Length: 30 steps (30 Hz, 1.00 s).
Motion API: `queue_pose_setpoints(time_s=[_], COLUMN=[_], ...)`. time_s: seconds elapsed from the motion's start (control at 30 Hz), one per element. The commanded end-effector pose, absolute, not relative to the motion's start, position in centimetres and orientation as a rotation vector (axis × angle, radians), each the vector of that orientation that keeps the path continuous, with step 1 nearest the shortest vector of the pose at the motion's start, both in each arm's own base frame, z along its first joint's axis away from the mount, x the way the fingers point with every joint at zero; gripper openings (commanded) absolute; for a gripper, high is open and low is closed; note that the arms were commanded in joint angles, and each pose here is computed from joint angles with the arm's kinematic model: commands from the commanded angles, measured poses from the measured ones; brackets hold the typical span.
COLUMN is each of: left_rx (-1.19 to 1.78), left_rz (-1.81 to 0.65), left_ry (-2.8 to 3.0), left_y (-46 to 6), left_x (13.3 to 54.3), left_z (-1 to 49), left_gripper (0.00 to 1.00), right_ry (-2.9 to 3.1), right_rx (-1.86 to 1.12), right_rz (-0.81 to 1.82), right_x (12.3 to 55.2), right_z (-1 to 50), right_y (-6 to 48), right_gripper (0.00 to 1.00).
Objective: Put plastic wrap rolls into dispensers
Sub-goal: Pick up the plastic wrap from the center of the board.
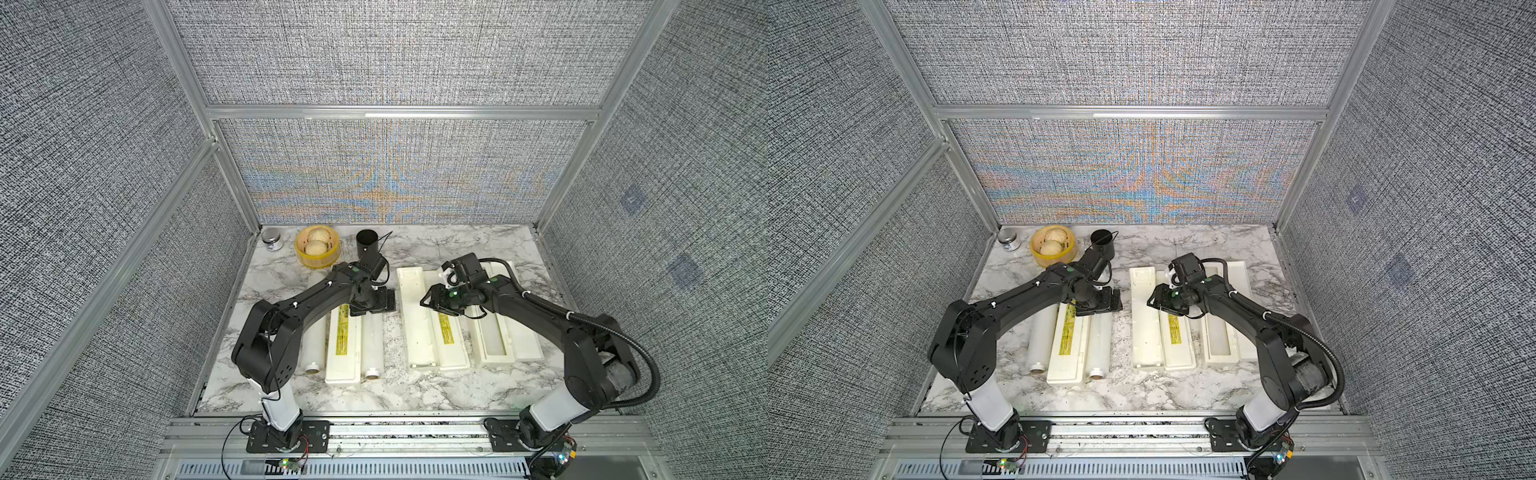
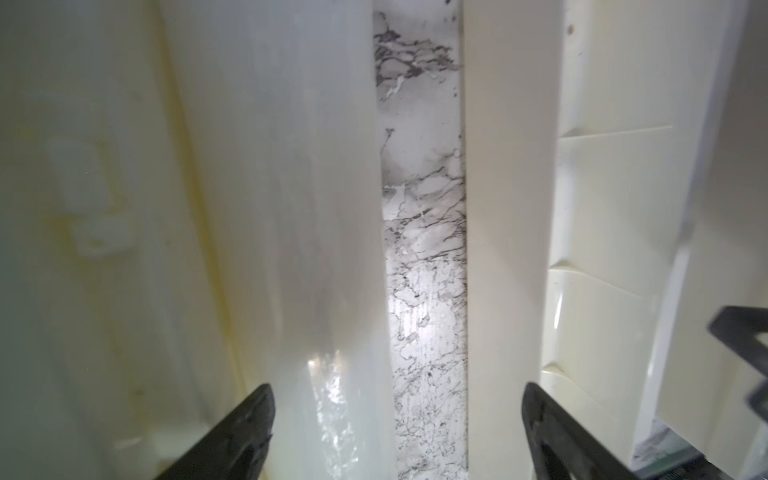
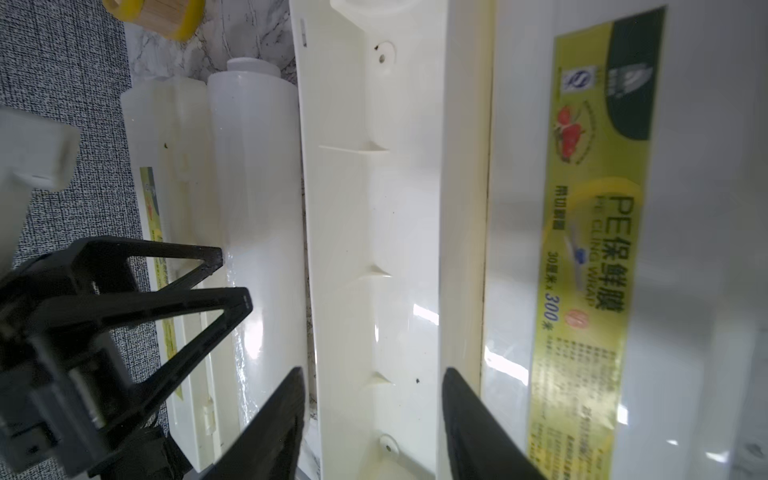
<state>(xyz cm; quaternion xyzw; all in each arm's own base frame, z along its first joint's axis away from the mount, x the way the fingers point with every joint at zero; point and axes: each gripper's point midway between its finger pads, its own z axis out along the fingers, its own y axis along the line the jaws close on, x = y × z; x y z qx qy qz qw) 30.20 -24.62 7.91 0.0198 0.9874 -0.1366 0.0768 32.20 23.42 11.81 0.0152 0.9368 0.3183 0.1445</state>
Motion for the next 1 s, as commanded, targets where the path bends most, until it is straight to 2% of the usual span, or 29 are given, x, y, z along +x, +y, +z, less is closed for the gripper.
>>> queue_pose_setpoints(time_s=[0.0,0.13,0.27,0.53,0.8,0.97], left_rx=[0.05,0.058,0.066,0.09,0.097,0.121], left_rz=[-0.196,-0.166,-0.269,-0.23,-0.234,-0.27], left_ry=[3.037,3.093,3.11,3.157,3.138,3.104], left_y=[-22.3,-22.9,-24.9,-25.6,-25.8,-26.0], left_x=[28.9,28.2,27.9,27.3,27.6,27.8], left_z=[6.2,4.7,4.1,1.7,2.0,4.2], left_gripper=[0.92,0.92,0.92,0.84,0.68,0.61], right_ry=[2.669,2.672,2.673,2.67,2.67,2.696], right_rx=[0.021,0.024,0.021,0.009,0.004,-0.003], right_rz=[0.95,0.963,0.978,0.983,0.985,0.963], right_x=[32.2,32.1,32.0,32.0,31.8,31.4], right_z=[12.4,12.0,11.8,12.0,12.1,11.5], right_y=[23.1,22.7,22.9,22.8,22.8,22.5], right_gripper=[0.55,0.55,0.55,0.55,0.55,0.55])
